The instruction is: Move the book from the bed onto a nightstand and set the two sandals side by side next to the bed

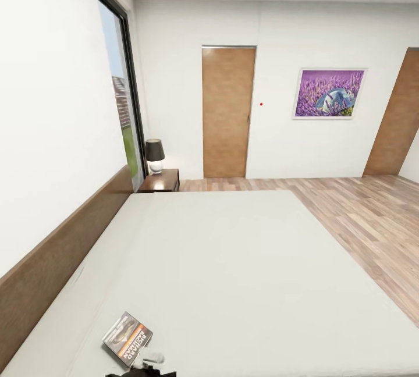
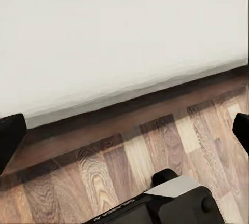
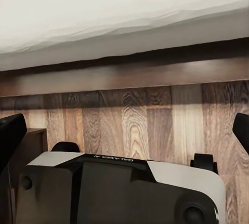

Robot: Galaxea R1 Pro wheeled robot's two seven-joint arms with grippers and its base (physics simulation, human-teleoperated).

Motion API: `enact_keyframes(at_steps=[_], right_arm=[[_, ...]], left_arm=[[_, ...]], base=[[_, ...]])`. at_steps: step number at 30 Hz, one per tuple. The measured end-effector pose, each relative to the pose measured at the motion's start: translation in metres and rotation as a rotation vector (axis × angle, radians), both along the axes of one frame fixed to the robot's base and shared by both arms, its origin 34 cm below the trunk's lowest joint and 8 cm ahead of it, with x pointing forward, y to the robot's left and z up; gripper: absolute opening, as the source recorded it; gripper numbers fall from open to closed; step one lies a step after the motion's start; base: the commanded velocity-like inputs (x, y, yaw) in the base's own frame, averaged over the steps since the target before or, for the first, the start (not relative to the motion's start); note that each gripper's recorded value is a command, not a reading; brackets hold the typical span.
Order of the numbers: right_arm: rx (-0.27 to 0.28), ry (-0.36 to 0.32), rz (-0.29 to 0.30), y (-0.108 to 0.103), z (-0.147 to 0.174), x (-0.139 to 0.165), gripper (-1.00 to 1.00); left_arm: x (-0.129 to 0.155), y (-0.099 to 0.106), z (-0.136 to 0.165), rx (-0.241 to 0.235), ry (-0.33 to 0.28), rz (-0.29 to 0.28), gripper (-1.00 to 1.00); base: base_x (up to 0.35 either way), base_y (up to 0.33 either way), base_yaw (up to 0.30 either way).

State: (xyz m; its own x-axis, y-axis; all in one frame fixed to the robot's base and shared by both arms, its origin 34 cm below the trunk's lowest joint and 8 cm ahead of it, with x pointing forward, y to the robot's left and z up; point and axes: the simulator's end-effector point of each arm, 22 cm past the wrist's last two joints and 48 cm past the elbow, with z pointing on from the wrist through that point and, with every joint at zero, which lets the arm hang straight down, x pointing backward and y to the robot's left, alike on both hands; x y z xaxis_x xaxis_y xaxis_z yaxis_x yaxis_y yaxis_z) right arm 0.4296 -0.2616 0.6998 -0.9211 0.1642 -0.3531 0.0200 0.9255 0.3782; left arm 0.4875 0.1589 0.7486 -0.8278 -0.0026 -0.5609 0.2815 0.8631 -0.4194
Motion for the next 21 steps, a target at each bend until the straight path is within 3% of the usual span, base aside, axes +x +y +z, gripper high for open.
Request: enact_keyframes(at_steps=[6,10,13,14,15,16,17,18,19,21], right_arm=[[0.001,0.000,0.000,0.000,0.000,0.000,1.00],[0.001,0.000,0.000,0.000,0.000,0.000,1.00],[0.001,0.000,0.001,0.000,0.000,0.000,1.00],[0.001,0.000,0.001,0.000,0.000,0.000,1.00],[0.001,0.000,0.001,0.001,0.000,0.000,1.00],[0.001,0.000,0.001,0.000,0.000,0.000,1.00],[0.001,0.000,0.000,0.000,0.000,0.000,1.00],[0.001,0.000,0.001,0.000,0.000,0.000,1.00],[0.001,0.000,0.001,0.000,0.000,0.000,1.00],[0.001,0.000,0.001,0.000,0.000,0.000,1.00]], left_arm=[[0.072,-0.005,0.081,-0.022,-0.024,0.002,1.00],[0.114,-0.008,0.156,-0.065,-0.111,0.018,1.00],[0.139,-0.001,0.197,-0.062,-0.181,0.042,1.00],[0.153,0.010,0.214,-0.054,-0.212,0.076,1.00],[0.174,0.033,0.234,-0.038,-0.250,0.148,1.00],[0.209,0.089,0.271,-0.010,-0.310,0.312,1.00],[0.221,0.117,0.289,-0.016,-0.336,0.389,1.00],[0.225,0.129,0.294,-0.016,-0.342,0.418,1.00],[0.231,0.158,0.307,-0.008,-0.354,0.477,1.00],[0.235,0.178,0.318,-0.004,-0.357,0.513,1.00]], base=[[0.000,0.000,0.000],[0.000,0.000,0.000],[0.000,0.000,0.000],[0.000,0.000,0.000],[0.000,0.000,0.000],[0.000,0.000,0.000],[0.000,0.000,0.000],[0.000,0.000,0.000],[0.000,0.000,0.000],[0.000,0.000,0.000]])
